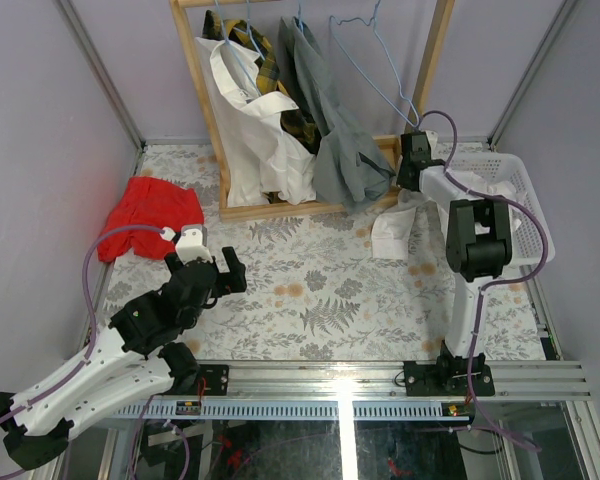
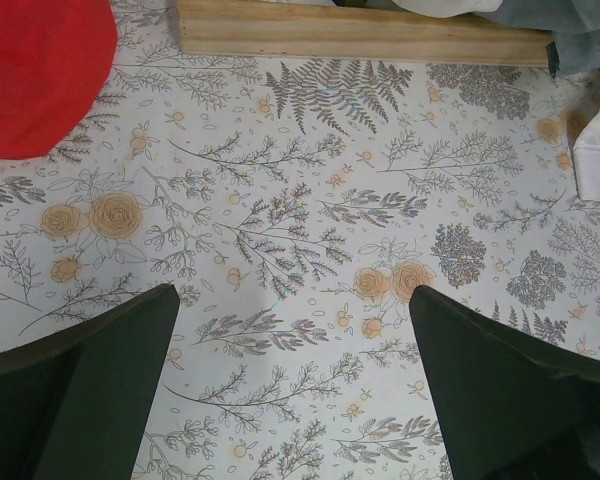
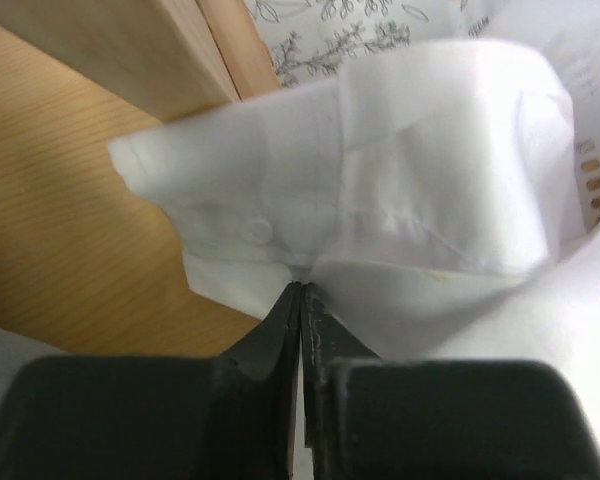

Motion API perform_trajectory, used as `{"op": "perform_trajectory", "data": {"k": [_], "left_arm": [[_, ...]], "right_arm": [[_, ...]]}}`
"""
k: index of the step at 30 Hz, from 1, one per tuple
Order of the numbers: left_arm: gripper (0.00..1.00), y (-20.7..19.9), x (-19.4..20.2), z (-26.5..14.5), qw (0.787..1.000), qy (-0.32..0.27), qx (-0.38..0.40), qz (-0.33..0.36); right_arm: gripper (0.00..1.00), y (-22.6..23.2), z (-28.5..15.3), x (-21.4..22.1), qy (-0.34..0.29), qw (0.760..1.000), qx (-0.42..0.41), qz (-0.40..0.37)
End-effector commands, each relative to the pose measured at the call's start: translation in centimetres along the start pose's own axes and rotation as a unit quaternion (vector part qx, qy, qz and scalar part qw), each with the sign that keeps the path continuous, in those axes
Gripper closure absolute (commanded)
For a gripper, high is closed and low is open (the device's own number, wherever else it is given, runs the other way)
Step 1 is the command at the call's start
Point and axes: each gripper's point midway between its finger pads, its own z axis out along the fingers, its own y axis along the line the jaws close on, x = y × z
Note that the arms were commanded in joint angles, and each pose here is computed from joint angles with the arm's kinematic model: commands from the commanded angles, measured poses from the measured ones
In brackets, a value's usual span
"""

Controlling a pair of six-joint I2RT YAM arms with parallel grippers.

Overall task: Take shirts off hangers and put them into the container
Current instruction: Adjust the shirt in the bin.

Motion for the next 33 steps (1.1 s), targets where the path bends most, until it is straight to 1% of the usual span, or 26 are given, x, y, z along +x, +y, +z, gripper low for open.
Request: {"op": "perform_trajectory", "data": {"k": [1,5,9,11,12,13,14,16,17,19,20,21,22,23,24,25,26,27,28,31,33], "left_arm": [[0.0,-0.6,-1.2,0.1,1.0,-0.022,0.01,-0.013],[0.0,-0.7,-1.1,0.2,1.0,-0.02,0.011,-0.012],[0.0,-0.7,-1.1,0.2,1.0,-0.02,0.012,-0.012],[0.0,-0.7,-1.1,0.2,1.0,-0.02,0.012,-0.011],[0.0,-0.7,-1.1,0.1,1.0,-0.02,0.013,-0.012],[0.0,-0.7,-1.2,0.1,1.0,-0.02,0.013,-0.012],[0.0,-0.7,-1.1,0.2,1.0,-0.02,0.013,-0.012],[0.0,-0.8,-1.2,0.1,1.0,-0.021,0.015,-0.012],[0.0,-0.8,-1.1,0.1,1.0,-0.02,0.016,-0.011],[0.0,-0.8,-1.2,0.1,1.0,-0.021,0.018,-0.011],[0.0,-0.7,-1.2,0.1,1.0,-0.021,0.017,-0.012],[0.0,-0.7,-1.2,0.0,1.0,-0.023,0.016,-0.014],[0.0,-0.7,-1.3,0.0,1.0,-0.023,0.016,-0.014],[0.0,-0.7,-1.2,0.0,1.0,-0.023,0.017,-0.013],[0.0,-0.7,-1.2,0.1,1.0,-0.022,0.017,-0.012],[0.0,-0.8,-1.2,0.1,1.0,-0.021,0.017,-0.011],[0.0,-0.8,-1.1,0.2,1.0,-0.019,0.017,-0.009],[0.0,-0.8,-1.0,0.2,1.0,-0.017,0.015,-0.008],[0.0,-0.8,-1.0,0.2,1.0,-0.017,0.015,-0.008],[0.0,-0.8,-1.0,0.3,1.0,-0.016,0.014,-0.007],[0.0,-0.9,-0.9,0.3,1.0,-0.015,0.015,-0.007]], "right_arm": [[1.0,0.6,-3.7,-4.1,-0.065,0.997,-0.031,0.034],[1.0,-0.2,-7.7,-6.8,-0.107,0.992,-0.039,0.046],[1.0,-2.5,-12.0,-9.5,-0.166,0.984,-0.017,0.058],[1.0,-4.2,-14.0,-10.7,-0.192,0.979,0.013,0.065],[1.0,-5.5,-14.4,-11.0,-0.202,0.976,0.042,0.068],[0.97,-6.5,-15.8,-11.8,-0.219,0.971,0.055,0.075],[0.92,-7.0,-16.4,-12.2,-0.22,0.971,0.056,0.077],[1.0,-7.5,-16.9,-11.9,-0.197,0.976,0.051,0.077],[1.0,-8.6,-17.2,-11.5,-0.195,0.975,0.069,0.085],[0.97,-10.6,-18.0,-12.0,-0.216,0.969,0.06,0.108],[0.97,-11.7,-18.0,-12.0,-0.211,0.967,0.064,0.127],[0.95,-12.3,-17.9,-12.0,-0.197,0.97,0.063,0.128],[0.92,-11.9,-17.6,-11.7,-0.173,0.977,0.052,0.11],[0.85,-10.8,-17.5,-11.6,-0.149,0.984,0.026,0.1],[0.74,-9.4,-17.5,-10.8,-0.118,0.988,-0.009,0.095],[0.55,-7.7,-17.5,-9.9,-0.097,0.989,-0.055,0.097],[0.44,-6.5,-17.3,-8.7,-0.083,0.987,-0.086,0.111],[0.37,-5.8,-17.2,-7.6,-0.072,0.984,-0.104,0.127],[0.35,-5.3,-17.3,-6.7,-0.065,0.982,-0.113,0.138],[0.33,-3.0,-18.0,-4.6,-0.057,0.98,-0.14,0.133],[0.32,-2.2,-17.2,-2.5,-0.036,0.98,-0.133,0.141]]}}
